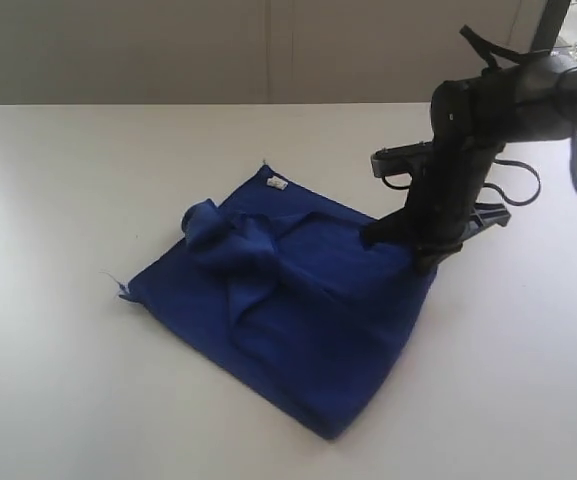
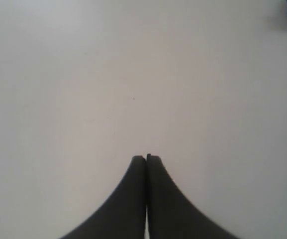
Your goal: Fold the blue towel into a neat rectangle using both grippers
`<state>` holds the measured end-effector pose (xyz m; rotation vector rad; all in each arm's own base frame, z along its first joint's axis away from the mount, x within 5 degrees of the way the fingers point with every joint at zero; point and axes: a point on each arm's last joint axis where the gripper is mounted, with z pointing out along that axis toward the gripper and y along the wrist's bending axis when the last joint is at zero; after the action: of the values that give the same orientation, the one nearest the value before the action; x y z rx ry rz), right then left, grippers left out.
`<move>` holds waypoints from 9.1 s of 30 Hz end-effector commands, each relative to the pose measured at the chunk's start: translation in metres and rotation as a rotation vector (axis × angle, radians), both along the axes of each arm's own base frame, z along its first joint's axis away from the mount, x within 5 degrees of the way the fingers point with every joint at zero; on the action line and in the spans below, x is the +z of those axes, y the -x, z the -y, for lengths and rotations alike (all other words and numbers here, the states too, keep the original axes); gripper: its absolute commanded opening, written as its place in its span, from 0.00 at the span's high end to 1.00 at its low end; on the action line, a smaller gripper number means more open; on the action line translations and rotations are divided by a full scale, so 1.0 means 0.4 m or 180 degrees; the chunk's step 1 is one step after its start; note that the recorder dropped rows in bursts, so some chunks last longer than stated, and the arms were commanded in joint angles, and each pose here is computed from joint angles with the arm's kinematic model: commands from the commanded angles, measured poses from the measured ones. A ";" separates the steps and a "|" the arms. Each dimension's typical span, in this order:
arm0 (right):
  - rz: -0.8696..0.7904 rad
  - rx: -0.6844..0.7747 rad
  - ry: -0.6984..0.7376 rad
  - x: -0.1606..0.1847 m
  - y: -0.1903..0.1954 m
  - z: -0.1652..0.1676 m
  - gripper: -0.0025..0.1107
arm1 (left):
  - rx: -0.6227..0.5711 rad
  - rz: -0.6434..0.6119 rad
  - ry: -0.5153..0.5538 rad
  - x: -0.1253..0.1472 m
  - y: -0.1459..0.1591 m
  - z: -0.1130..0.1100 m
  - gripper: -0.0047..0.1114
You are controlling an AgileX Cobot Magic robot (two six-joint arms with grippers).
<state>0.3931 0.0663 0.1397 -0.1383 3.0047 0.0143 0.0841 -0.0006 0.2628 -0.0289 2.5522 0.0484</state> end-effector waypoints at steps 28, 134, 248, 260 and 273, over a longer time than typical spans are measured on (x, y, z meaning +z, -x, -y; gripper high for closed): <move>0.0846 0.1217 -0.0150 -0.023 -0.108 -0.190 0.98 | 0.0002 -0.0023 0.0004 -0.005 0.003 0.000 0.96; 0.1124 0.0032 -0.0507 0.133 0.181 -0.023 0.98 | -0.0713 0.0290 0.0987 0.005 -0.068 0.093 0.96; 0.1341 -0.0764 -0.1317 0.130 0.098 0.027 0.77 | -0.2371 -0.0016 0.0707 -0.054 -0.744 0.514 0.96; 0.1297 -0.0527 -0.1470 0.049 -0.078 -0.013 0.66 | -0.2501 -0.0037 0.0330 -0.064 -0.748 0.498 0.96; 0.0985 -0.0188 -0.1861 -0.039 -0.127 -0.064 0.55 | -0.2457 -0.0024 -0.0033 -0.069 -0.758 0.477 0.96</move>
<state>0.4439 0.0881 0.1242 0.0589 2.5657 0.7630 0.3878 -0.1929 0.2318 0.9601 2.3975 -0.2317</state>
